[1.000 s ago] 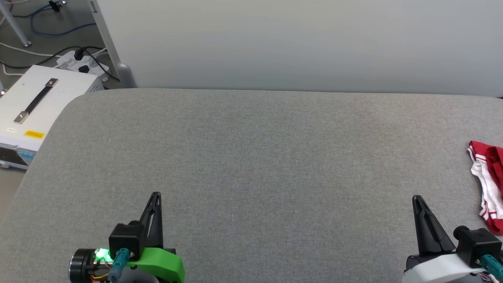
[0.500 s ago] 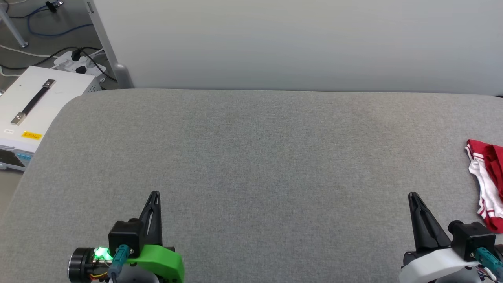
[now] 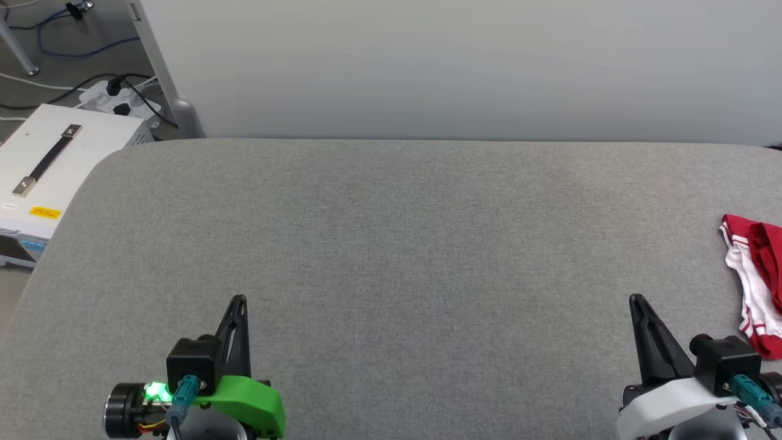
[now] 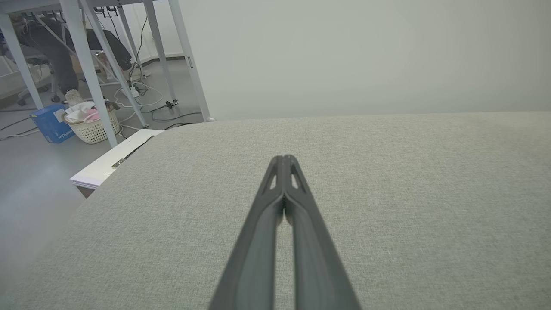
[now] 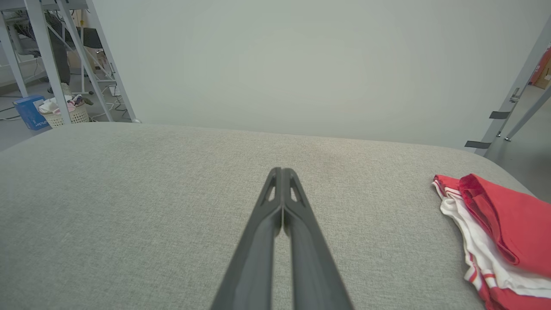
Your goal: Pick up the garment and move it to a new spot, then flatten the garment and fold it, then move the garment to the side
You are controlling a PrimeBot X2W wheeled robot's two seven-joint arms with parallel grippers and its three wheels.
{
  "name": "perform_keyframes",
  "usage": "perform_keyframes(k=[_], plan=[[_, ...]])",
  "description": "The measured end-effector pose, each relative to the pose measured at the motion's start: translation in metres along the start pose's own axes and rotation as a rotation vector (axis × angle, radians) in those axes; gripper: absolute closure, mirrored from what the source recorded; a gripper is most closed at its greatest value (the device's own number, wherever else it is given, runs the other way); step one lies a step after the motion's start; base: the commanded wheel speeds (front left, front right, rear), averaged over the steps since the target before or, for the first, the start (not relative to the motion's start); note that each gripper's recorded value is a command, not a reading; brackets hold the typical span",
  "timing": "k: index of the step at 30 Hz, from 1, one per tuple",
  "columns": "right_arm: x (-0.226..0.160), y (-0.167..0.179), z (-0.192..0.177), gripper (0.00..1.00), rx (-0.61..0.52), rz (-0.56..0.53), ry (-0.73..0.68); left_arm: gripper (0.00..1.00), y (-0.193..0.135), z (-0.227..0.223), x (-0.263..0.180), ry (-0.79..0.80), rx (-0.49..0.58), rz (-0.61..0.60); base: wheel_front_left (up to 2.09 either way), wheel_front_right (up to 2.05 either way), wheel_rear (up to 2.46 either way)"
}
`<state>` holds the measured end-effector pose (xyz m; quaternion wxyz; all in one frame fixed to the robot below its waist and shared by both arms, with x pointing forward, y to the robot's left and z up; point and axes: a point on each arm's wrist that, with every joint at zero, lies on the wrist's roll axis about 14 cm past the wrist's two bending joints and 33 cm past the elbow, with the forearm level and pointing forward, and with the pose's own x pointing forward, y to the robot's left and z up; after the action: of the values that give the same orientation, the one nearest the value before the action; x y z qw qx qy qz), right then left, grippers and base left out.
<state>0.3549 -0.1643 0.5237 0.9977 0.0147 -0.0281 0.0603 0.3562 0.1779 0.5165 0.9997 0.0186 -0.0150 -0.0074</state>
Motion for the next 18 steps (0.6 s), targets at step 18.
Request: perform_keyframes(k=[18], plan=[[0.0038,0.0007,-0.0015,1.0,-0.022,0.003,0.027,1.0,0.0009,0.0016,0.0041,0.015,0.003,0.004,0.0,0.0,0.0]])
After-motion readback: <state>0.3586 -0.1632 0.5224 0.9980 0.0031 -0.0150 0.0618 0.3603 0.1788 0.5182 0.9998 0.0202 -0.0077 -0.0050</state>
